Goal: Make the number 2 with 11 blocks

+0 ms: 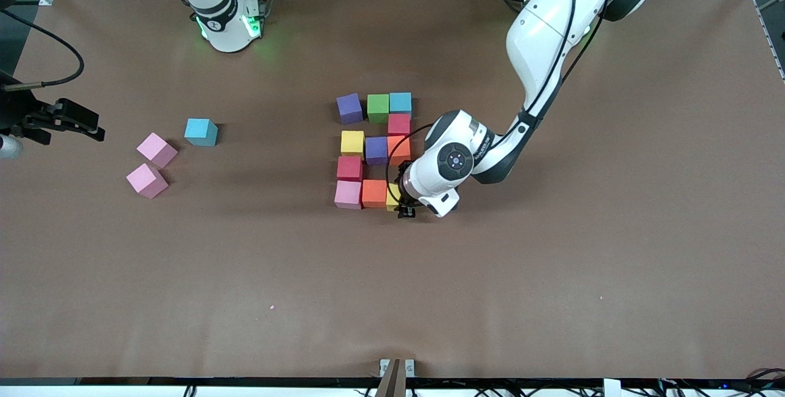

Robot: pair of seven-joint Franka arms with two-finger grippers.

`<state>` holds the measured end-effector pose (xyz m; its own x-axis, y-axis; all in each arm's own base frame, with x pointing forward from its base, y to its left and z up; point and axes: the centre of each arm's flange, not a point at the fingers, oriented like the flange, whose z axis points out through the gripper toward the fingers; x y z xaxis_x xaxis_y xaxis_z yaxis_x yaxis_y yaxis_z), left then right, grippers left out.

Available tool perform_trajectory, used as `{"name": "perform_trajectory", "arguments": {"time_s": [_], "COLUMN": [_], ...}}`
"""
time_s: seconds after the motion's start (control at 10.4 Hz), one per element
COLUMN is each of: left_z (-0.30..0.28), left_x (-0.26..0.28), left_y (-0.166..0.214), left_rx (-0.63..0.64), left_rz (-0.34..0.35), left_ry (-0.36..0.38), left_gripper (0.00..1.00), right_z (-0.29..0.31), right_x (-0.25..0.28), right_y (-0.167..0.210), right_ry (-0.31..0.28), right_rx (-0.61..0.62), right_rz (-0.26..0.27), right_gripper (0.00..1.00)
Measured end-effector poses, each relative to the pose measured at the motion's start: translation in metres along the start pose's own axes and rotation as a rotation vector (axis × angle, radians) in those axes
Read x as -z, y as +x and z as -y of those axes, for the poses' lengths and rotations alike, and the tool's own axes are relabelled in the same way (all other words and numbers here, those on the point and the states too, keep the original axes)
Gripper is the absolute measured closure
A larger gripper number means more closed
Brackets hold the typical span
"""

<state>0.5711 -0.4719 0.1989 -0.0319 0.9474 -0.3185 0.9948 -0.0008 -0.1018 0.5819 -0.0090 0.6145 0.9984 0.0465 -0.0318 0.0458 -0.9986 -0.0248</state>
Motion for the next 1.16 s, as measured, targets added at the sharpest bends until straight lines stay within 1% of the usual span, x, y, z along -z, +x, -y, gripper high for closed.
{"name": "perform_trajectory", "arguments": {"time_s": [0.1, 0.29, 0.48, 0.77, 0.96, 1.16], "left_z": [0.000, -0.002, 0.000, -0.005, -0.017, -0.033], "left_x": [0.000, 0.006, 0.019, 0.074, 0.123, 0.151], "left_y": [0.000, -0.005, -0.011, -0.017, -0.006, 0.018], "left_rx": [0.000, -0.004, -0.012, -0.021, -0.033, -0.043], "left_rz": [0.001, 0.005, -0.004, -0.020, -0.061, -0.127], "left_ry": [0.000, -0.004, 0.014, 0.008, -0.035, -0.086], "left_gripper": [0.00, 0.00, 0.00, 0.00, 0.00, 0.00], "right_z": [0.000, 0.002, 0.002, 0.003, 0.003, 0.004], "right_x": [0.000, 0.000, 0.000, 0.003, 0.002, 0.002], "right_y": [0.000, 0.000, 0.000, -0.001, -0.002, -0.002], "right_ry": [0.000, 0.016, 0.025, 0.024, 0.024, 0.024], "right_rx": [0.001, 0.001, 0.001, 0.024, 0.026, 0.026], "right_rz": [0.000, -0.001, -0.002, -0.006, 0.002, 0.004], "right_gripper": [0.00, 0.00, 0.00, 0.00, 0.00, 0.00]}}
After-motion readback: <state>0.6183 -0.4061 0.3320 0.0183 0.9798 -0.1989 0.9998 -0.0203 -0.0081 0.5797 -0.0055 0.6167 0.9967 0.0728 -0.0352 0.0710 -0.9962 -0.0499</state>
